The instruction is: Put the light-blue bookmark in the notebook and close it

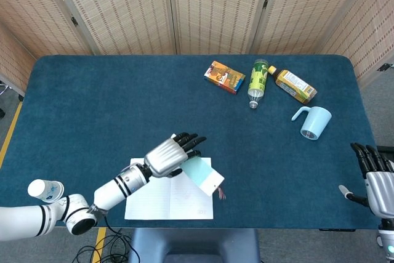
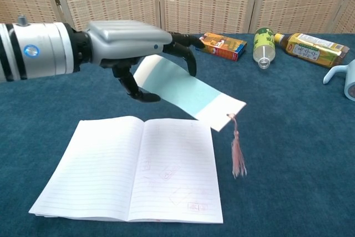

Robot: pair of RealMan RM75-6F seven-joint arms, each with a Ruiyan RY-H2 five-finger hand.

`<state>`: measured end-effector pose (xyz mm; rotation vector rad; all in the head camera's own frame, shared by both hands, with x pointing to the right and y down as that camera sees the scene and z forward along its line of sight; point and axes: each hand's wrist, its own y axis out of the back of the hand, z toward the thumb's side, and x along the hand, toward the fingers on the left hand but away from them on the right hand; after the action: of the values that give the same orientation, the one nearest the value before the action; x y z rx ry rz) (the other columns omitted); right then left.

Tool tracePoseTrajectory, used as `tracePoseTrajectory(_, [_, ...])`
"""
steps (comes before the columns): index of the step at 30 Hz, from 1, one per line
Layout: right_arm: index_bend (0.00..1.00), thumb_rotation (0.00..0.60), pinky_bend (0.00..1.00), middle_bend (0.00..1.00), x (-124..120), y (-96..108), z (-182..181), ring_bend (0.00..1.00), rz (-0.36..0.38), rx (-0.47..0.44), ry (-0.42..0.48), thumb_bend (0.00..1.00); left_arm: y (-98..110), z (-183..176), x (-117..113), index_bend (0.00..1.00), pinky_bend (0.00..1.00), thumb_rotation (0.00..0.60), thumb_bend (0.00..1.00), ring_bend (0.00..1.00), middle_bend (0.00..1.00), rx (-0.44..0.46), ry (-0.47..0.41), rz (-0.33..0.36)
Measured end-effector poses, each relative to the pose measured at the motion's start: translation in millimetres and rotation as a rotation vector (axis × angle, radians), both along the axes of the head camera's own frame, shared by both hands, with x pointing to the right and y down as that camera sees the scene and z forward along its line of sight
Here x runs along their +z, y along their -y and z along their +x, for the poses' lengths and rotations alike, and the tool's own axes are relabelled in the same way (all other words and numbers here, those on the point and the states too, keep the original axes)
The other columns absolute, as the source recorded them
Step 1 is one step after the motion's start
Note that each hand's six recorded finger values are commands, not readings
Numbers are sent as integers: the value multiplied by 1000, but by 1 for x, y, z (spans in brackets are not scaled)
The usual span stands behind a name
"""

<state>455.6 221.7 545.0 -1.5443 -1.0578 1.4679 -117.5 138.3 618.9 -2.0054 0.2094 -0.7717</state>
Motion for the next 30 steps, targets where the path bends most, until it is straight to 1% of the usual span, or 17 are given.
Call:
tracePoseTrajectory(4, [0, 600, 168, 109, -1, -1, 0, 94, 0, 1, -2, 71, -28, 4, -18, 343, 161, 600, 348, 0, 17, 129, -39, 12])
tracePoseTrajectory(7, [0, 600, 168, 110, 0, -1, -1, 94, -3, 0, -1, 71, -49, 5, -26, 343, 161, 600, 349, 0, 17, 212, -60, 12])
tracePoseTrajectory(10, [0, 600, 168, 110, 1, -1, -3, 94, -5, -3, 0, 70, -69, 3, -26, 342, 161, 600, 349, 0, 17, 283, -63, -3])
tracePoseTrajectory(13, [0, 600, 168, 110, 1, -1, -4, 94, -5, -3, -1, 71, -81, 2, -19, 339, 161, 600, 348, 0, 16, 332, -46, -10])
tracePoseTrajectory(16, [0, 600, 168, 110, 0, -2, -4, 94, -4, -2, -2, 70, -84, 3, -9, 336, 160, 600, 349, 0, 17, 354, -24, 2])
tracePoseTrajectory(21, [0, 600, 168, 110, -1, -2, -4, 94, -3, 1, -3, 70, -80, 5, 8, 333, 156, 600, 349, 0, 16, 364, 9, 24])
tracePoseTrajectory(28, [0, 600, 168, 110, -2, -3, -4, 94, -2, 3, -6, 71, -71, 8, 32, 330, 150, 600, 348, 0, 17, 387, 68, 91])
tracePoseTrajectory(30, [0, 600, 168, 110, -2, -3, -4, 94, -2, 6, -8, 70, -69, 8, 37, 331, 149, 600, 349, 0, 17, 391, 83, 101])
